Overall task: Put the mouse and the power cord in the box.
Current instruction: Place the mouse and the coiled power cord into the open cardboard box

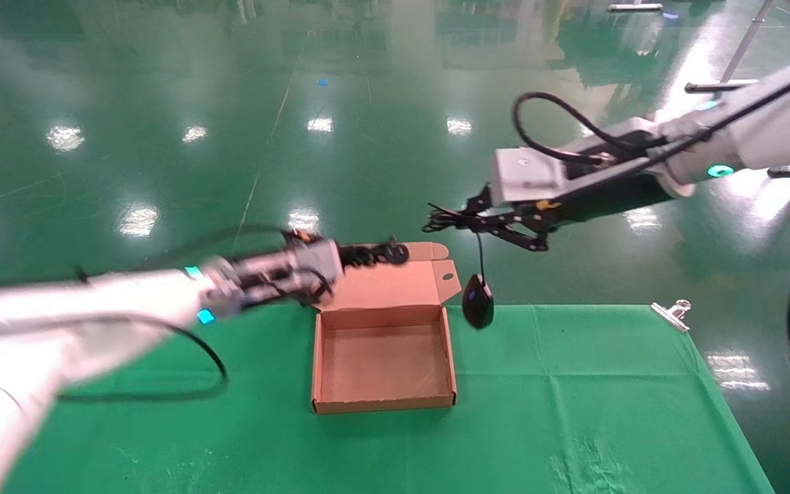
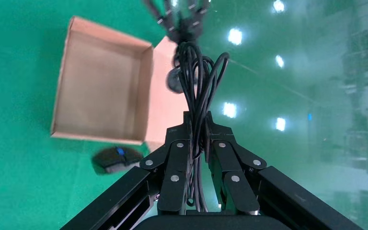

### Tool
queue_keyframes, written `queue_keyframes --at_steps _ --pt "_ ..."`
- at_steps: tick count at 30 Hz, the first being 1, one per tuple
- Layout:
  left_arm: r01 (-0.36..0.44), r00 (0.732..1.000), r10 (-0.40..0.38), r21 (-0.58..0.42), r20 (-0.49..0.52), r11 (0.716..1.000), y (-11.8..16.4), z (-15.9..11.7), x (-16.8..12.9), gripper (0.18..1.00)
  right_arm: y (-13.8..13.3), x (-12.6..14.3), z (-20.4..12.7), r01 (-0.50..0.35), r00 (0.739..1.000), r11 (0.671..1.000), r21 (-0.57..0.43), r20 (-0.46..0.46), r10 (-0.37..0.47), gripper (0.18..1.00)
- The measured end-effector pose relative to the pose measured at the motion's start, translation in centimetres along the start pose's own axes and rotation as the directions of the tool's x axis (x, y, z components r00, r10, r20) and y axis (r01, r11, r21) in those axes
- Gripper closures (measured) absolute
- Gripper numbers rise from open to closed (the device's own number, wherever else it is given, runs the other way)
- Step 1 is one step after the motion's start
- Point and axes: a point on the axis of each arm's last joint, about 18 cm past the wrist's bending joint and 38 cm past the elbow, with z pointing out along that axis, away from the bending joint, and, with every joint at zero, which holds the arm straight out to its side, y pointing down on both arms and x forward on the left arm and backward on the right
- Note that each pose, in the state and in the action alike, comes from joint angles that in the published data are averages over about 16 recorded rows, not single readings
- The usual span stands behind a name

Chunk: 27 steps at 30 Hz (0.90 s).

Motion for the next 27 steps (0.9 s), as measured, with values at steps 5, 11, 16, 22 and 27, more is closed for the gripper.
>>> queue_keyframes --at_steps 5,11,16,22,27 --pt "0.022 1.000 -0.022 -0.007 -0.006 1.000 0.1 1.8 4.9 0.860 1.8 -1.5 -0.8 -0.025 1.000 1.000 -0.013 0.018 0.025 0.958" --pt "0.033 0.999 -0.034 -0.010 -0.033 0.999 0.2 2.6 8.5 0.860 3.6 -3.0 -0.9 -0.050 0.998 0.998 -0.033 0.032 0.051 0.958" --pt "0.037 0.998 -0.037 -0.010 -0.045 0.999 0.0 2.8 9.4 0.857 4.5 -3.9 -0.6 -0.066 0.997 0.997 -0.043 0.036 0.068 0.958" --pt "0.038 0.998 -0.039 -0.010 -0.046 0.999 -0.3 2.9 9.6 0.842 4.9 -4.6 0.0 -0.081 0.996 0.996 -0.043 0.041 0.083 0.958" --pt "0.040 0.998 -0.041 -0.011 -0.047 0.999 -0.4 3.0 9.6 0.809 4.7 -4.7 0.5 -0.084 0.995 0.996 -0.036 0.049 0.086 0.959"
